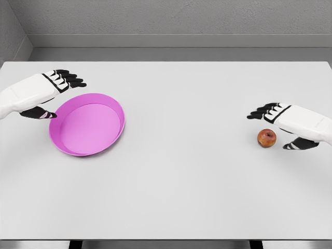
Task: Put the apple on the plate with both arms
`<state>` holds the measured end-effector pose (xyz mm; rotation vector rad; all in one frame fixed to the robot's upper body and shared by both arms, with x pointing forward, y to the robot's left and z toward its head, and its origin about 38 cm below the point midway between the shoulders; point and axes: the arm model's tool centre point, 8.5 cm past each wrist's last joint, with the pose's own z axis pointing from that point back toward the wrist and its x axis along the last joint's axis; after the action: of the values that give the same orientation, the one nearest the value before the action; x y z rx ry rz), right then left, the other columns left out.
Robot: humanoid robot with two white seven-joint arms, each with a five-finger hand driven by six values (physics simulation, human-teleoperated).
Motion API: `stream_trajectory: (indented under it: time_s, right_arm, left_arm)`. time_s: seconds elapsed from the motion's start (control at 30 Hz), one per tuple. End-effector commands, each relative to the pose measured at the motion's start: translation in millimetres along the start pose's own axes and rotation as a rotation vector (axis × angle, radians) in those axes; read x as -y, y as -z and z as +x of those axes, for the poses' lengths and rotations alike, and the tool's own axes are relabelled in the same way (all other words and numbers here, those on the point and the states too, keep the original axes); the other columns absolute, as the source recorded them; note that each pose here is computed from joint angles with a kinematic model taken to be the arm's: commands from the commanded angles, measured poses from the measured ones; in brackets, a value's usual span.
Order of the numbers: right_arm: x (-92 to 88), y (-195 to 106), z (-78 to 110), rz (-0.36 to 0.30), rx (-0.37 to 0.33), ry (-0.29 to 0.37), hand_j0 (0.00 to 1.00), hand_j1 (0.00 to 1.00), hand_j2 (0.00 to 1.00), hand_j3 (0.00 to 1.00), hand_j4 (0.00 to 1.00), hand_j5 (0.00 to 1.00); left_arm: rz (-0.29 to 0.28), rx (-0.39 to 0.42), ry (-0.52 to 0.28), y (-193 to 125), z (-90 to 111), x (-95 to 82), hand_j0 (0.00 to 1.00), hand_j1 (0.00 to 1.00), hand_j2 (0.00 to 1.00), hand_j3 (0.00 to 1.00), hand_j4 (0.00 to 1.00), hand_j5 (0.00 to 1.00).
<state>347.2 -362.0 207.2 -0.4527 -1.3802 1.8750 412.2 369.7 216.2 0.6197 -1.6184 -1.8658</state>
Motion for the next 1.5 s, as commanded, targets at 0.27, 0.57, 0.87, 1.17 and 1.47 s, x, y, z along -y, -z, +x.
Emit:
stream_trajectory:
  time_s: [0.27,0.57,0.87,1.17,1.47]
  right_arm:
    - [-9.1,5,-15.8,0.193,-0.164,0.061,1.00,1.00,1.00,1.00,1.00,1.00]
    - [-5.3,33,-11.8,0.194,-0.177,0.080,1.00,1.00,1.00,1.00,1.00,1.00]
    - [-21.1,53,-8.4,0.247,-0.167,0.097,1.00,1.00,1.00,1.00,1.00,1.00]
    - [-25.4,52,-18.5,0.259,-0.222,0.118,1.00,1.00,1.00,1.00,1.00,1.00]
    - [-27.6,54,-15.2,0.265,-0.210,0.118,0.68,0.68,0.68,0.68,0.68,0.68]
  left_arm:
    - [0.003,-0.002,-0.003,-1,-1,-0.6,1.00,1.00,1.00,1.00,1.00,1.00]
    - [0.004,-0.004,-0.003,-1,-1,-0.9,1.00,1.00,1.00,1.00,1.00,1.00]
    - [0.005,-0.009,-0.004,-2,-3,-1.5,1.00,1.00,1.00,1.00,1.00,1.00]
    - [0.005,-0.011,-0.001,-2,-3,-2.1,1.00,1.00,1.00,1.00,1.00,1.00]
    - [0.001,-0.011,0.004,-2,-3,-1.7,1.00,1.00,1.00,1.00,1.00,1.00]
